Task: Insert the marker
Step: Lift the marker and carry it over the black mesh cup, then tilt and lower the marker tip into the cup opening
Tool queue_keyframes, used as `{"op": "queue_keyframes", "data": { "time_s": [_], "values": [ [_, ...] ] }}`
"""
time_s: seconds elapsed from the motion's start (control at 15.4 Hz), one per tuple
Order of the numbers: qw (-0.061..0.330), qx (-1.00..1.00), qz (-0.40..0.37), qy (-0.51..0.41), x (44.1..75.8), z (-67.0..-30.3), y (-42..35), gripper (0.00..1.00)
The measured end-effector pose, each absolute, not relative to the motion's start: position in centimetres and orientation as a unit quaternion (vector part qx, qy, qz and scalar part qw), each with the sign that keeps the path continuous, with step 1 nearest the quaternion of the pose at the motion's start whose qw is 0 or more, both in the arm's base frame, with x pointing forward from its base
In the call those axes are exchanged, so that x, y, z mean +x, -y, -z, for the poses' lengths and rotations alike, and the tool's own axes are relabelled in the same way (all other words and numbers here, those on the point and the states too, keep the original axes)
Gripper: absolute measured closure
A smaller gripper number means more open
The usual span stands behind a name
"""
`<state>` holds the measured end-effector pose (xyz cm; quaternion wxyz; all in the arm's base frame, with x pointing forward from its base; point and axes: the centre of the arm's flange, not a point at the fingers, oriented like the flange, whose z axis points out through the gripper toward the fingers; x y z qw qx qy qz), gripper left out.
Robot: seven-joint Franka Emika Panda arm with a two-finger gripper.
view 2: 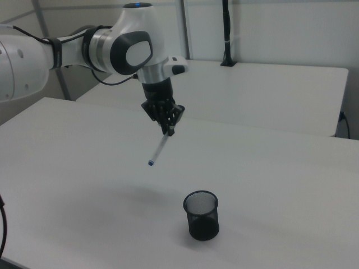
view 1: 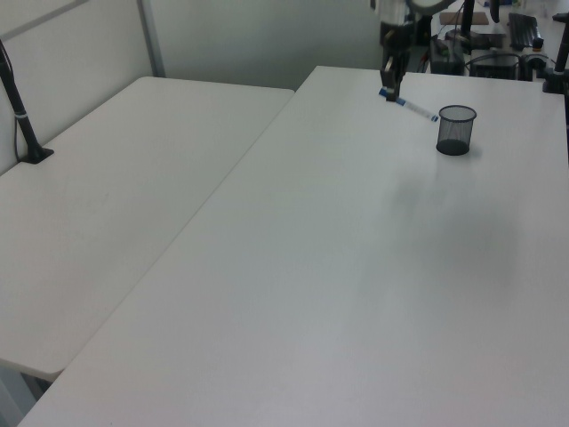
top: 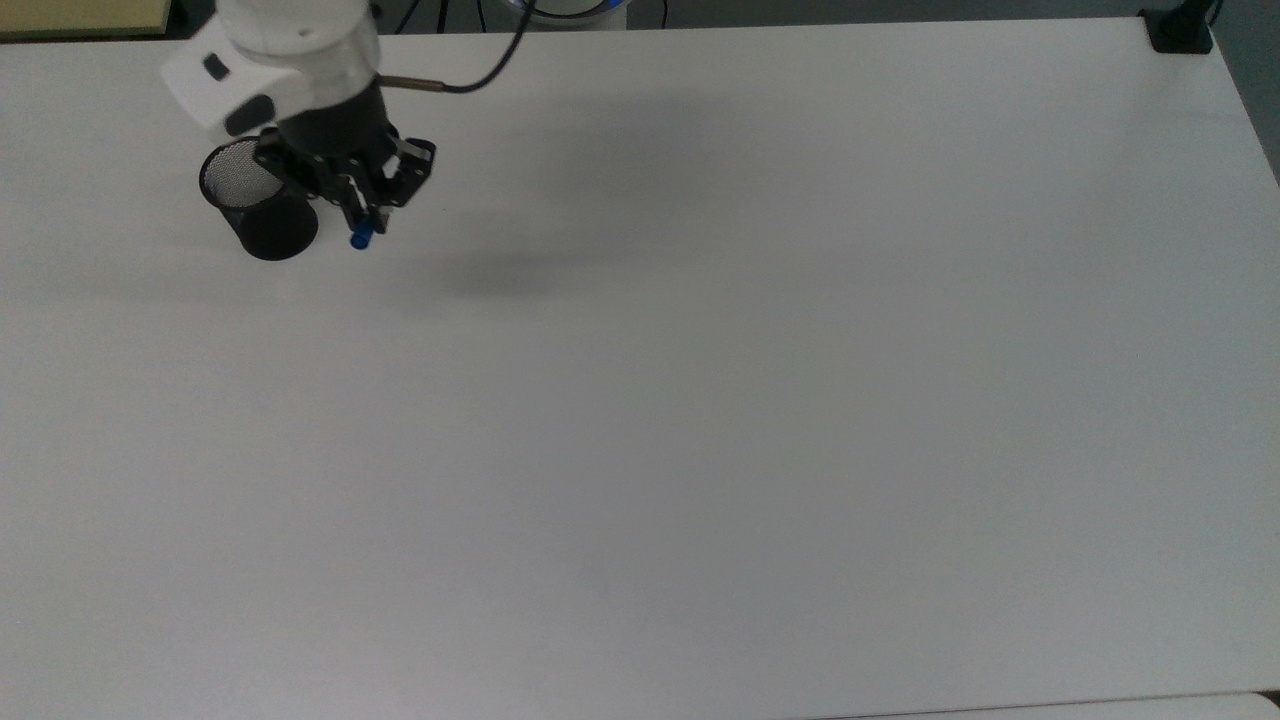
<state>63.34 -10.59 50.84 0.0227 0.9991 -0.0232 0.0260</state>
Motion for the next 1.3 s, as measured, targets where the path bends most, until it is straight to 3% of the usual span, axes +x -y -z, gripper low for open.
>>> {"op": "queue_keyframes", "data": {
  "time_s": [0.26, 0.85, 1.3],
  "values": [
    [0.018, 0.997, -0.055, 0.06, 61.4, -51.5, 16.8, 0.82],
    [0.035, 0.987, -0.114, 0.104, 59.8, -48.2, 24.0, 0.82],
    [0.04, 0.99, -0.098, 0.093, 57.5, -45.7, 28.2, 0.82]
  ]
}}
